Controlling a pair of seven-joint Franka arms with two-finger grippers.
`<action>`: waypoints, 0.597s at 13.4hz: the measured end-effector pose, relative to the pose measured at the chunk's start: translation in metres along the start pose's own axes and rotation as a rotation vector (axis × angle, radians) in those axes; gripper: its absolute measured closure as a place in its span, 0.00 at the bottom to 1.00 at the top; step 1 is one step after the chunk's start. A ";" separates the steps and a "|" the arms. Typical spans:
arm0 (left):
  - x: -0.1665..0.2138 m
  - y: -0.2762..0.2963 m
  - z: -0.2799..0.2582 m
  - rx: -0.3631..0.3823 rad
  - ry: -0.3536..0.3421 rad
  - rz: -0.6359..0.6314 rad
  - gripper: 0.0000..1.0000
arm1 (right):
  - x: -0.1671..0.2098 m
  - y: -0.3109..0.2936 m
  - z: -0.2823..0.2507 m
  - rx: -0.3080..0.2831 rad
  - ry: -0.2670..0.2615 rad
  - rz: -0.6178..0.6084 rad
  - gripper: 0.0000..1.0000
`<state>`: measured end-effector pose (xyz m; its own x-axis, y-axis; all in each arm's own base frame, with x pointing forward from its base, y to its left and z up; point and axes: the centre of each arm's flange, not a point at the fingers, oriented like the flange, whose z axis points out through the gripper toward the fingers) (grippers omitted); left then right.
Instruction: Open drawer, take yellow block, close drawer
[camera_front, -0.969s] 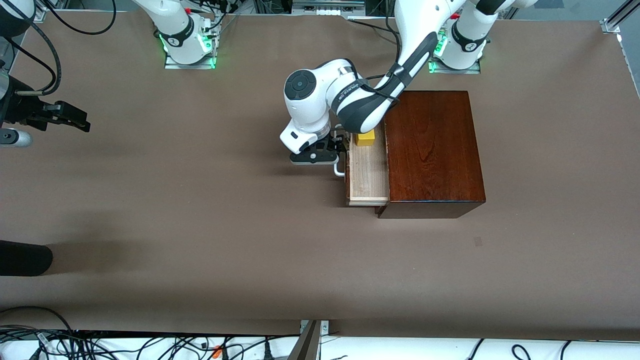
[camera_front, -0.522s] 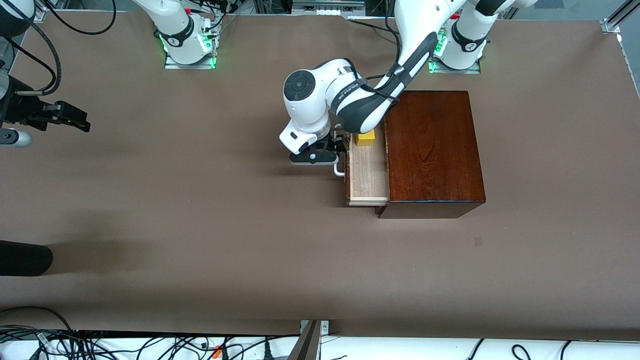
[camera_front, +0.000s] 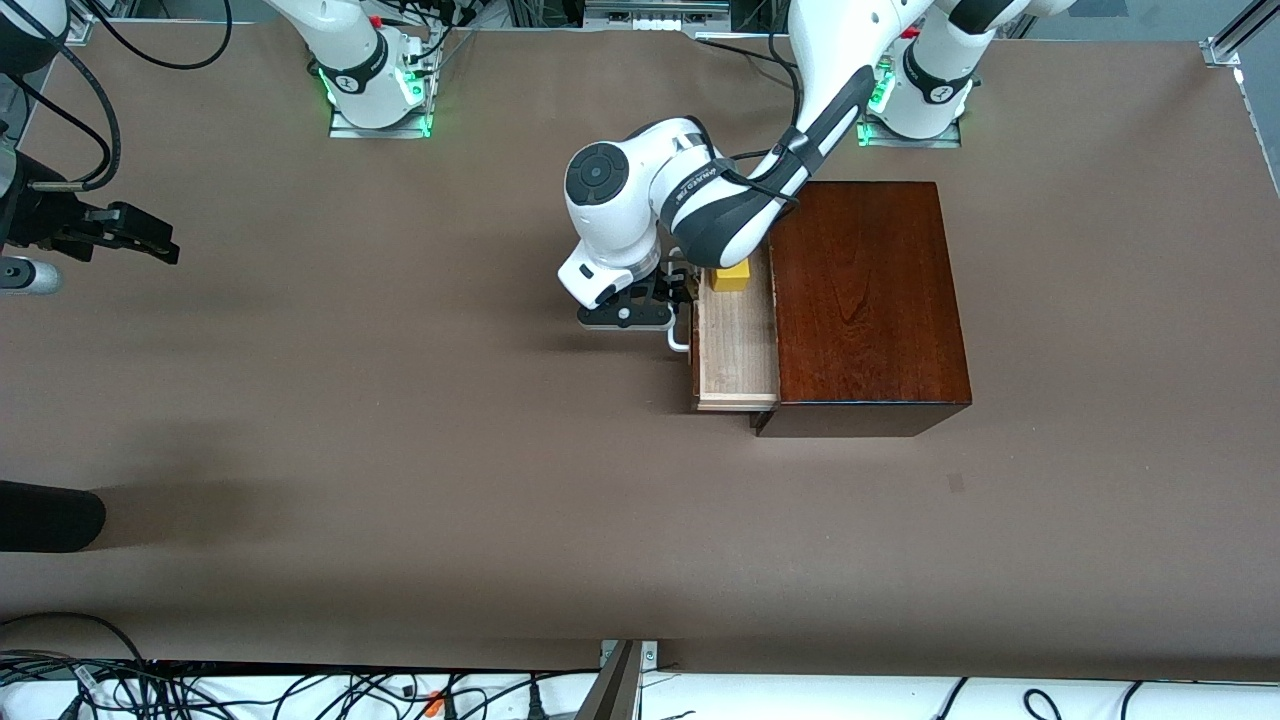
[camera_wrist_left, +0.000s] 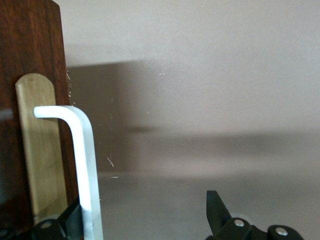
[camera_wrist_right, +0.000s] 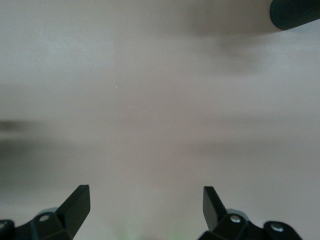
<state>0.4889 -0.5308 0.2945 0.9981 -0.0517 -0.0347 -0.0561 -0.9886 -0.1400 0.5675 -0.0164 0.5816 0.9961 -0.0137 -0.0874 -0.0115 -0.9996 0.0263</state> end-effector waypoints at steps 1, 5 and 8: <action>0.000 -0.002 0.000 0.019 -0.003 0.011 0.00 | 0.000 0.000 0.000 0.000 0.000 0.000 0.00; 0.008 -0.009 -0.021 0.048 -0.008 0.039 0.00 | 0.000 0.001 0.000 0.000 0.000 0.001 0.00; 0.016 -0.019 -0.056 0.052 -0.002 0.024 0.00 | 0.000 0.001 0.000 0.000 0.000 0.001 0.00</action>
<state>0.5078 -0.5203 0.3519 0.9964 -0.0750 -0.0405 -0.0814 -0.9784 -0.1900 0.5675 -0.0170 0.5816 0.9961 -0.0147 -0.0873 -0.0124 -0.9996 0.0263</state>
